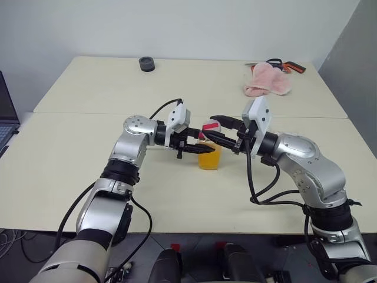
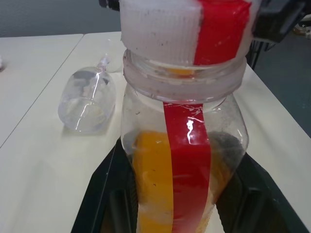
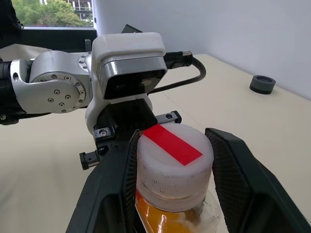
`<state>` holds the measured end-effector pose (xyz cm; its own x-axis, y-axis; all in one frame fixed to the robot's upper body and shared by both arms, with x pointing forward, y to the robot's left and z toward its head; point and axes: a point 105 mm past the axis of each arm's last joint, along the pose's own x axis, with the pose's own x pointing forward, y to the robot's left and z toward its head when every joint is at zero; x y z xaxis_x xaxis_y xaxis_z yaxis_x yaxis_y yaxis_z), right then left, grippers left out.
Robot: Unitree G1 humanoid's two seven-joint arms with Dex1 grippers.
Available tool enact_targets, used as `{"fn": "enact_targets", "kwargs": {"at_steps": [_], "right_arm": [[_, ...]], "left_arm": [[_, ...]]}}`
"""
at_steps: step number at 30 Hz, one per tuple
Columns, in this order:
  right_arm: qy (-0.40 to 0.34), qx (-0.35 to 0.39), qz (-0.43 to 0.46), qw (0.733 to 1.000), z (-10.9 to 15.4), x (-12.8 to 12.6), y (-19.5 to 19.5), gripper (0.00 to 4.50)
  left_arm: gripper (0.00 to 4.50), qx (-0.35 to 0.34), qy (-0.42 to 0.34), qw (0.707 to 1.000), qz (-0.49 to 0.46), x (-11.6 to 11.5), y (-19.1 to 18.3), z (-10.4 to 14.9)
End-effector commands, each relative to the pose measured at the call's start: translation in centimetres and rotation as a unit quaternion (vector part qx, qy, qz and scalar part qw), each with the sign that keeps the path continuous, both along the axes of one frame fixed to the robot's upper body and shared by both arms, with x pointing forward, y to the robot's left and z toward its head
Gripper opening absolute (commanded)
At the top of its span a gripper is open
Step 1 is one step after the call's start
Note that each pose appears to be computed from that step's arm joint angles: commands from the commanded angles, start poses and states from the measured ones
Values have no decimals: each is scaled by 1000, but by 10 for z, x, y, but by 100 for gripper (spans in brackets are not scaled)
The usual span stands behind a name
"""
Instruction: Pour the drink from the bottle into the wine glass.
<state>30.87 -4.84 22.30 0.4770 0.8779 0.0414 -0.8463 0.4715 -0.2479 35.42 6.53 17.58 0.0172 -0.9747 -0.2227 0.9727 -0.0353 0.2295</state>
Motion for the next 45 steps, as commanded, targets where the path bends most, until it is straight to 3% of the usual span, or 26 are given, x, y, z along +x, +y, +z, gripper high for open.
{"fn": "enact_targets", "kwargs": {"at_steps": [1, 7, 14, 19, 27, 33, 39, 42, 45], "right_arm": [[-13, 26, 13, 999, 11, -5, 2, 182], [10, 71, 21, 997, 16, -8, 2, 175], [-53, 52, -14, 997, 23, -6, -1, 174], [-49, 70, -13, 996, 26, -11, -5, 174], [-19, 110, -72, 991, 34, -12, -51, 172], [32, 57, -164, 984, -5, -16, -105, 172], [89, -17, -353, 931, -91, -5, -187, 172], [110, -47, -373, 920, -122, -5, -196, 172], [120, -49, -381, 916, -134, -4, -198, 172]], "left_arm": [[164, -8, -30, 999, -14, -3, -4, 15], [163, -8, -31, 999, -12, -3, -3, 15], [163, -8, -32, 999, -10, -3, -2, 16], [163, -8, -31, 999, -9, -2, -2, 16], [163, -14, -34, 999, 9, 1, 2, 17], [163, -17, -33, 999, 13, 1, 5, 18], [163, -21, -32, 999, 10, 1, 2, 19], [163, -21, -32, 999, 9, 1, 1, 19], [163, -22, -32, 999, 8, 1, 1, 19]]}}
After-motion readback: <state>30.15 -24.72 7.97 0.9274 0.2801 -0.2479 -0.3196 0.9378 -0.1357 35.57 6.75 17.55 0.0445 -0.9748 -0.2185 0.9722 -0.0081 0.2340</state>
